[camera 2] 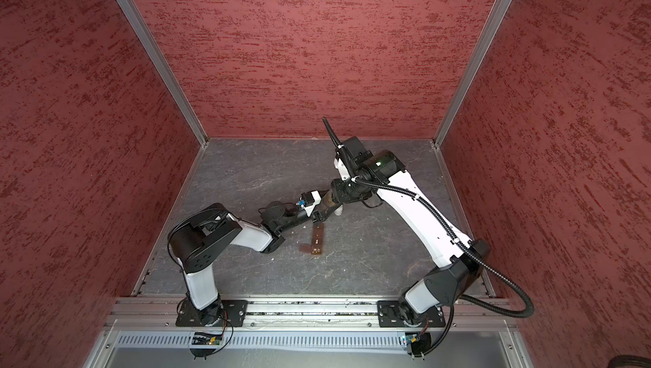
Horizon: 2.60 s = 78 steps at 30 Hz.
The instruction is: Sort the pills into containers
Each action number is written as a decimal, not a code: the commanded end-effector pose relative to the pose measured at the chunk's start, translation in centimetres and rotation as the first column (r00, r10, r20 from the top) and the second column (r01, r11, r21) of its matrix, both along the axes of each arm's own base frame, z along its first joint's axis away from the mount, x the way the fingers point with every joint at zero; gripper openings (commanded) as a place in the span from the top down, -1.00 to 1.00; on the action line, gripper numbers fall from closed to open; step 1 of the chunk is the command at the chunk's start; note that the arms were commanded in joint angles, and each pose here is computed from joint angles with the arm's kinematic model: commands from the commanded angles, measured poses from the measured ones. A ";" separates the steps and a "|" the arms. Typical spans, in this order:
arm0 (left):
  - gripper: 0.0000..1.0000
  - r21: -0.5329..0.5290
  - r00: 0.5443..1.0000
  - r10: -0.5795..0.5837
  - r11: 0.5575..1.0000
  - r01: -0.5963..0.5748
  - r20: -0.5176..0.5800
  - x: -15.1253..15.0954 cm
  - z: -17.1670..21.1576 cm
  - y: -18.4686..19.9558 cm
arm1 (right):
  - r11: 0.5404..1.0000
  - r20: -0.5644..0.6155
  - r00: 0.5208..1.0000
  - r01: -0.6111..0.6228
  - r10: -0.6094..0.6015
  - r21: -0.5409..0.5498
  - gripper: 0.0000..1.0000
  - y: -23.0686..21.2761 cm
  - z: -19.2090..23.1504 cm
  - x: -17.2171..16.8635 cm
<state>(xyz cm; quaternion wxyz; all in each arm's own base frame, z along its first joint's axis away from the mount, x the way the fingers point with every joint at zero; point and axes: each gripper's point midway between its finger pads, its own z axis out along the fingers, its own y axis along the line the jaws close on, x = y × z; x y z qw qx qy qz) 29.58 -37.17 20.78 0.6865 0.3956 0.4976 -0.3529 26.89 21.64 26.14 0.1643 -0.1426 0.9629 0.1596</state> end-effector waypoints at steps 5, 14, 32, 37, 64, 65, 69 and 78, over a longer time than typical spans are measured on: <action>1.00 -0.011 1.000 0.001 1.000 -0.001 -0.005 -0.2 0.2 0.0 | 0.997 0.064 0.995 0.070 -0.071 0.023 -0.31 -1.2 1.9 2.1; 1.00 -0.009 1.000 -0.001 1.000 0.001 -0.002 -0.2 0.2 -0.1 | 0.997 0.034 0.998 0.059 -0.060 0.048 -0.23 -0.6 1.1 2.7; 1.00 -0.007 1.000 0.000 1.000 0.000 -0.004 -0.3 0.1 -0.1 | 0.995 0.025 0.999 0.039 -0.041 0.087 0.12 0.2 1.1 3.2; 1.00 0.001 1.000 0.017 1.000 -0.017 0.001 -0.2 -0.2 -0.1 | 0.993 0.021 0.997 0.075 -0.077 0.092 0.29 -0.1 1.5 3.0; 0.04 0.029 0.989 0.131 0.991 -0.133 0.066 -0.5 -0.3 -0.5 | 0.934 -0.059 0.939 0.343 -0.338 0.101 0.61 -1.6 1.3 3.2; -0.15 0.029 0.989 0.132 0.991 -0.134 0.064 -0.5 -0.3 -0.5 | 0.933 -0.058 0.938 0.347 -0.343 0.096 0.61 -1.6 1.2 3.3; -0.52 0.028 0.987 0.152 0.988 -0.154 0.057 -0.5 -0.3 0.1 | 0.932 -0.049 0.935 0.354 -0.352 0.072 0.61 -1.9 1.0 3.7; -0.77 -0.001 0.966 0.252 0.968 -0.252 0.055 -2.3 1.6 4.5 | 0.928 0.005 0.928 0.372 -0.372 0.007 0.61 -1.7 1.0 6.6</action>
